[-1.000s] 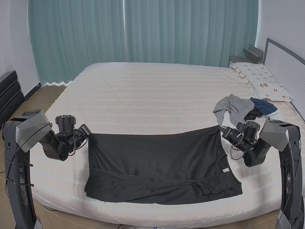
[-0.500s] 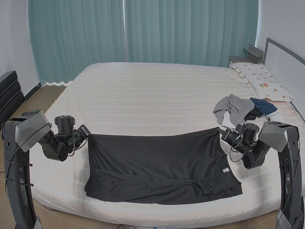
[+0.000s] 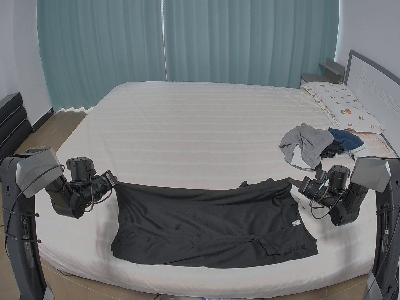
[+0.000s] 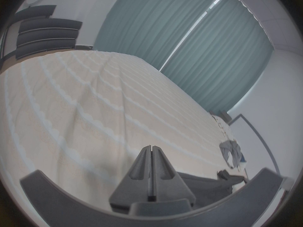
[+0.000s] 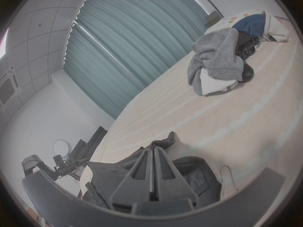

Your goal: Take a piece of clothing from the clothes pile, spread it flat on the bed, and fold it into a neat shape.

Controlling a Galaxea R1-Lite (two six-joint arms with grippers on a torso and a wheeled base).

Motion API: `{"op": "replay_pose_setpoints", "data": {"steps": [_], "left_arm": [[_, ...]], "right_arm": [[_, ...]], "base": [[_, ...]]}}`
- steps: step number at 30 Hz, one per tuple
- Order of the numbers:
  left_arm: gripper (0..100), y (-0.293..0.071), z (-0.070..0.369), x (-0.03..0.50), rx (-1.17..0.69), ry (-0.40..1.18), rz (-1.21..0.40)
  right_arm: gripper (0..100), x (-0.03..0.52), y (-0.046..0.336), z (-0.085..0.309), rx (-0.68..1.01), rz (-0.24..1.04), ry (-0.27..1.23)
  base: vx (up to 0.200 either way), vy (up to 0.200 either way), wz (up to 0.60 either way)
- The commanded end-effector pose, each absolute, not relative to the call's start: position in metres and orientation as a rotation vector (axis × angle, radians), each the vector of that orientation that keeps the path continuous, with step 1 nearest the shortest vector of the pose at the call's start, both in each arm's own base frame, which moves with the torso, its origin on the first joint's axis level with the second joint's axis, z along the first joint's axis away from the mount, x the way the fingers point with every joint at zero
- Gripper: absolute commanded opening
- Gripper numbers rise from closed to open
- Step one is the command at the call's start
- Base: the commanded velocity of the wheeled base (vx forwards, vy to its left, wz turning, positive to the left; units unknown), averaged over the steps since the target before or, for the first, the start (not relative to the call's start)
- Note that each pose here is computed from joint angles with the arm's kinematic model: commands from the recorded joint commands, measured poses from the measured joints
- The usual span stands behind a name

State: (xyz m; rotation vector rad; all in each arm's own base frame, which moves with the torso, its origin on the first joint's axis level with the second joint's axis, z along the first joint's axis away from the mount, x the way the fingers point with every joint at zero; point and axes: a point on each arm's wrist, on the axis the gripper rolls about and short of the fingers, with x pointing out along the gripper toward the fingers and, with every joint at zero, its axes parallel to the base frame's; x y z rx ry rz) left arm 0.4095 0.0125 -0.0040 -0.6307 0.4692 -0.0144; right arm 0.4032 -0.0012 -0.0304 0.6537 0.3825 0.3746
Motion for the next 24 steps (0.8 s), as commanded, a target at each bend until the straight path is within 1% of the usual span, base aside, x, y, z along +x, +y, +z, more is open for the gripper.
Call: {"op": "replay_pose_setpoints", "data": {"steps": [1, 6, 10, 15, 19, 23, 24], "left_arm": [[0, 0.014, -0.002, 0.393, -0.578, 0.509, -0.067], [0, 0.014, -0.009, 0.379, -0.497, 0.561, -0.124], [0, 0.013, -0.013, 0.371, -0.43, 0.585, -0.14], [0, 0.014, -0.011, 0.37, -0.423, 0.581, -0.143], [0, 0.023, -0.001, 0.369, -0.426, 0.551, -0.132], [0, 0.027, 0.004, 0.362, -0.441, 0.56, -0.172], [0, 0.026, 0.002, 0.358, -0.439, 0.577, -0.185]], "right_arm": [[0, 0.388, -0.007, -0.021, 0.662, 0.378, 0.407], [0, 0.374, -0.007, -0.03, 0.66, 0.361, 0.467], [0, 0.362, -0.008, -0.038, 0.614, 0.353, 0.506], [0, 0.354, -0.013, -0.039, 0.599, 0.34, 0.512], [0, 0.341, -0.017, -0.033, 0.59, 0.34, 0.483], [0, 0.329, -0.014, -0.036, 0.559, 0.346, 0.497], [0, 0.324, -0.015, -0.041, 0.525, 0.347, 0.51]], "base": [[0.0, 0.0, 0.0], [0.0, 0.0, 0.0], [0.0, 0.0, 0.0], [0.0, 0.0, 0.0], [0.0, 0.0, 0.0], [0.0, 0.0, 0.0], [0.0, 0.0, 0.0]]}}
